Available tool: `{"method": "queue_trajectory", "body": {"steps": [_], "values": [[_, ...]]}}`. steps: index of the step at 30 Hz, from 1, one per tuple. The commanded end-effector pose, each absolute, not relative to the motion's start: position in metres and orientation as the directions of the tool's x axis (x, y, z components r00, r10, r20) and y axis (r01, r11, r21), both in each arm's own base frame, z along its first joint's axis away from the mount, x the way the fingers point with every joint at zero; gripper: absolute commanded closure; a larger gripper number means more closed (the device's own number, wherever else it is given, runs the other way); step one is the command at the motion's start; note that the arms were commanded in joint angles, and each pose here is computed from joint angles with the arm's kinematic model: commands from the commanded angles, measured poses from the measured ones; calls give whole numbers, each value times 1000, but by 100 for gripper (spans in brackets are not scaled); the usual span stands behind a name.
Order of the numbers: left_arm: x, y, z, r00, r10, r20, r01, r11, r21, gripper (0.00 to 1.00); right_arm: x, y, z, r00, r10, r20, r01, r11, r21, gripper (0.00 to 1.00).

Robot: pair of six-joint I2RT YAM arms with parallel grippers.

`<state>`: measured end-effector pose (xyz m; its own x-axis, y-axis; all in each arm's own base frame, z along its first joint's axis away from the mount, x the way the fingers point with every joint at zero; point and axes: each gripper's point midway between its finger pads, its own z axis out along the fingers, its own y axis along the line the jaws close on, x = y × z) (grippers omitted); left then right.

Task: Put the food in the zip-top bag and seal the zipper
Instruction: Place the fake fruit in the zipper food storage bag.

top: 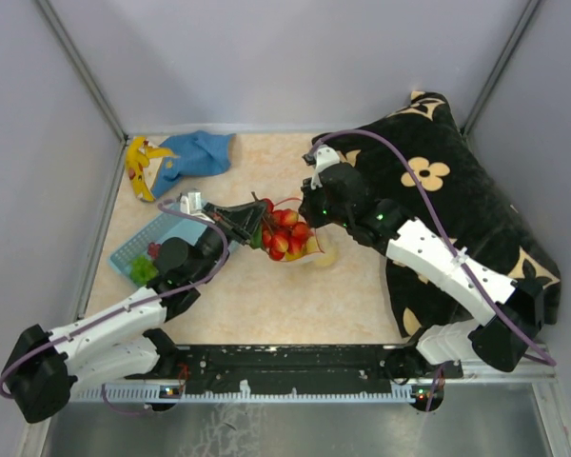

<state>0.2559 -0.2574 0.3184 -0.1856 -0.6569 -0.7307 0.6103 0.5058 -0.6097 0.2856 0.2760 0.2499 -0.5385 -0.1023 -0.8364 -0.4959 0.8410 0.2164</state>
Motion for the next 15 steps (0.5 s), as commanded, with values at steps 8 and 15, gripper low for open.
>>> {"method": "queue_trajectory", "body": {"steps": [8, 15], "values": [[271, -251, 332, -116, -739, -664, 530, 519, -671, 100, 288, 290, 284, -490, -31, -871, -532, 802, 270, 100], [269, -264, 328, -61, -679, -732, 530, 599, -600, 100, 287, 291, 290, -484, -17, -875, -539, 794, 282, 100]]}}
